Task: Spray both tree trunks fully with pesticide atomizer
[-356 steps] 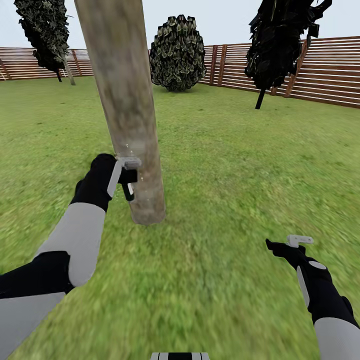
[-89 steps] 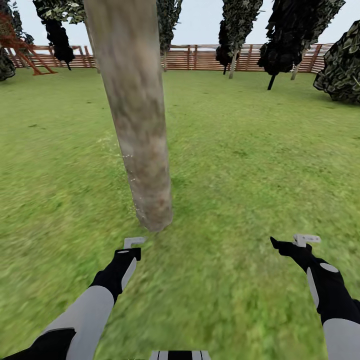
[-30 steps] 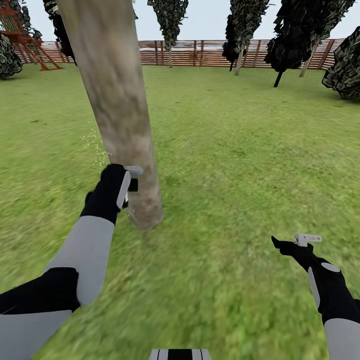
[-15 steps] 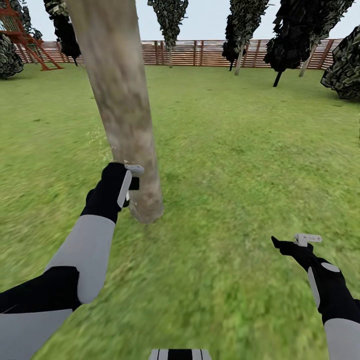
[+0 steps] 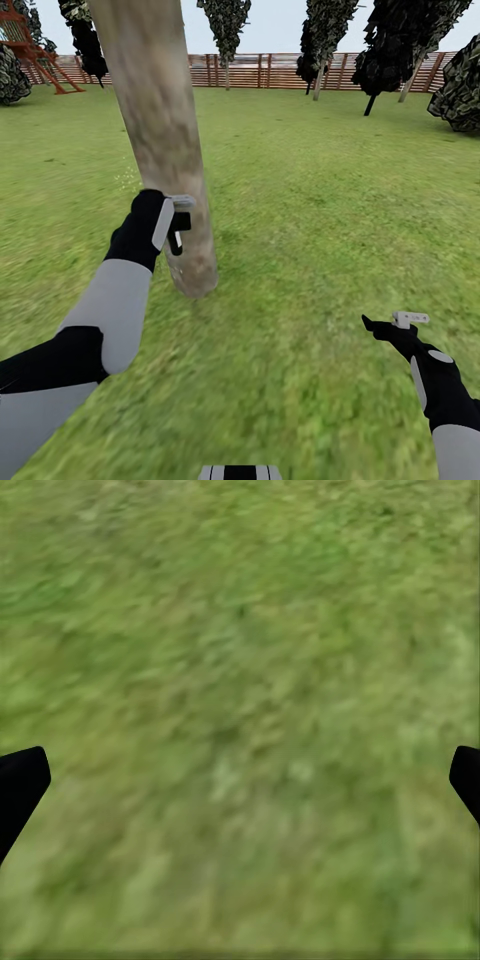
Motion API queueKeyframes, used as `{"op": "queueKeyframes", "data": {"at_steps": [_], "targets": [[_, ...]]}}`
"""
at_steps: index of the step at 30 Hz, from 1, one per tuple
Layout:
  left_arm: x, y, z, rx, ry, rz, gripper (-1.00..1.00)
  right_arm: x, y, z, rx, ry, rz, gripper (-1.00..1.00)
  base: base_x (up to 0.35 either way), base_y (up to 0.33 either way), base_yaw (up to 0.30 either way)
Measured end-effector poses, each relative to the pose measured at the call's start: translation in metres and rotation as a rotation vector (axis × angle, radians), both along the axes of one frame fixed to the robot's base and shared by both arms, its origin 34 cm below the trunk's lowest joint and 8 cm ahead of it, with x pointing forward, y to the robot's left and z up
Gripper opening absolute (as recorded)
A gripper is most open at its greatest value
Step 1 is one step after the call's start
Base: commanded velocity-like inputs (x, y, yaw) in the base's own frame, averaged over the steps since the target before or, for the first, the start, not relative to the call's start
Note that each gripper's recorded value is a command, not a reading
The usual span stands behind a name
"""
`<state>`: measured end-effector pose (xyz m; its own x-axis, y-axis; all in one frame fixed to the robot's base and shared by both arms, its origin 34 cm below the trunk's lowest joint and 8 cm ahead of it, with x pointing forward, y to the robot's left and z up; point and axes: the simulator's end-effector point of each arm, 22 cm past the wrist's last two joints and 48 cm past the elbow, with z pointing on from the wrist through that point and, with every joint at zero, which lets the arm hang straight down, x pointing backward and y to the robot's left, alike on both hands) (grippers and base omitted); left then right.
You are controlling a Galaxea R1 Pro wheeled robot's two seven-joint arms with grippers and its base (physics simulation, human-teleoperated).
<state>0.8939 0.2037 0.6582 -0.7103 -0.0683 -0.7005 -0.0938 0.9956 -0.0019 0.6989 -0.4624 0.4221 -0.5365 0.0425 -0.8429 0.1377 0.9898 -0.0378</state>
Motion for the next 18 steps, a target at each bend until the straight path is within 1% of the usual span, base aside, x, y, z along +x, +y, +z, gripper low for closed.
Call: {"op": "queueKeyframes", "data": {"at_steps": [1,4,5,6,10,12,15,16,18], "targets": [[-0.001,-0.002,-0.002,-0.005,0.004,-0.004,-1.00,0.000,0.000,0.000,0.000,0.000,0.000,1.00,0.000,0.000,0.000],[-0.009,-0.023,-0.025,-0.086,0.044,-0.046,-1.00,0.000,0.000,0.000,0.000,0.000,0.000,1.00,0.000,0.000,0.000],[-0.011,-0.026,-0.031,-0.093,0.057,-0.051,-1.00,0.000,0.000,0.000,0.000,0.000,0.000,1.00,0.000,0.000,0.000],[-0.016,-0.030,-0.043,-0.104,0.084,-0.059,-1.00,0.000,0.000,-0.001,0.000,0.001,0.000,1.00,0.000,0.000,0.000],[-0.030,-0.029,-0.074,-0.101,0.134,-0.057,-1.00,0.000,0.000,-0.001,0.001,0.001,0.000,1.00,0.000,0.000,0.000],[-0.045,-0.027,-0.103,-0.098,0.175,-0.051,-1.00,0.000,0.000,0.000,0.000,0.001,0.000,1.00,0.000,0.000,0.000],[-0.061,-0.025,-0.129,-0.094,0.216,-0.046,-1.00,0.000,0.000,0.000,0.000,0.001,0.000,1.00,0.000,0.000,0.000],[-0.071,-0.025,-0.144,-0.094,0.240,-0.044,-1.00,0.000,0.000,-0.001,0.001,0.001,0.000,1.00,0.000,0.000,0.000],[-0.081,-0.027,-0.158,-0.083,0.262,-0.052,-1.00,0.000,0.000,-0.001,0.001,0.001,0.000,1.00,0.000,0.000,0.000]]}}
